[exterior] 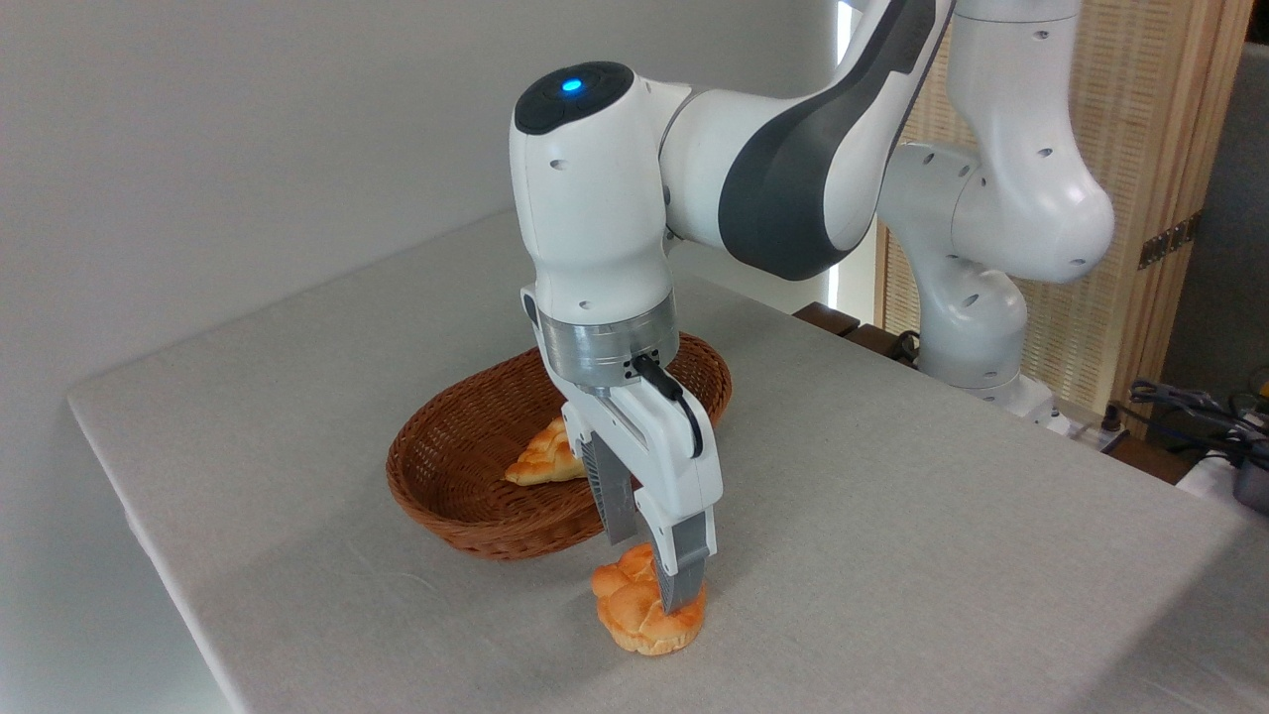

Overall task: Put bread into the basket
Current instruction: 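Close the gripper on the round bun and lift it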

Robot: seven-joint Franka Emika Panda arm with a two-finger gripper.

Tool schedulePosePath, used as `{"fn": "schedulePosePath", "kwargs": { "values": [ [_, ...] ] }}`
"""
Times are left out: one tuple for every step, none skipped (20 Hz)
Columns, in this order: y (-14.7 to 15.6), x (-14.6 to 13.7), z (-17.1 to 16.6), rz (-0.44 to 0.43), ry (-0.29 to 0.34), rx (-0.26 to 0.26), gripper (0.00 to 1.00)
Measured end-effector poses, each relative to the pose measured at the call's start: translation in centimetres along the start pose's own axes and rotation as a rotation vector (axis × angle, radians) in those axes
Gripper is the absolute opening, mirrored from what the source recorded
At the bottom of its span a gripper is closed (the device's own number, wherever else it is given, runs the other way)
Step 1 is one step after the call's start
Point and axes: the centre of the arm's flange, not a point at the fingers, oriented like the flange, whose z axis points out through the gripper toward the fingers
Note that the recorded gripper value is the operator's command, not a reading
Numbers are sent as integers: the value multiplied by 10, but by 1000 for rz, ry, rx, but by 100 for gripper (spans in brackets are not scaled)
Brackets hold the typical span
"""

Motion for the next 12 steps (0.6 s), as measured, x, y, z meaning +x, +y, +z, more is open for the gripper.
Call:
{"fn": "schedulePosePath", "kwargs": {
  "values": [
    [0,0,1,4,-1,-2,100],
    [1,0,1,8,-1,-3,100],
    [1,0,2,9,-2,-4,100],
    [1,-1,3,9,-3,-5,99],
    [1,-1,4,13,-7,0,97],
    [1,-2,6,19,-14,8,89],
    [1,-2,9,25,-21,18,86],
    [1,-2,11,28,-22,25,83],
    [1,-2,12,29,-19,32,75],
    [1,-2,12,30,-17,38,65],
    [0,-2,12,30,-16,40,55],
    [0,-2,12,30,-16,41,48]
  ]
}}
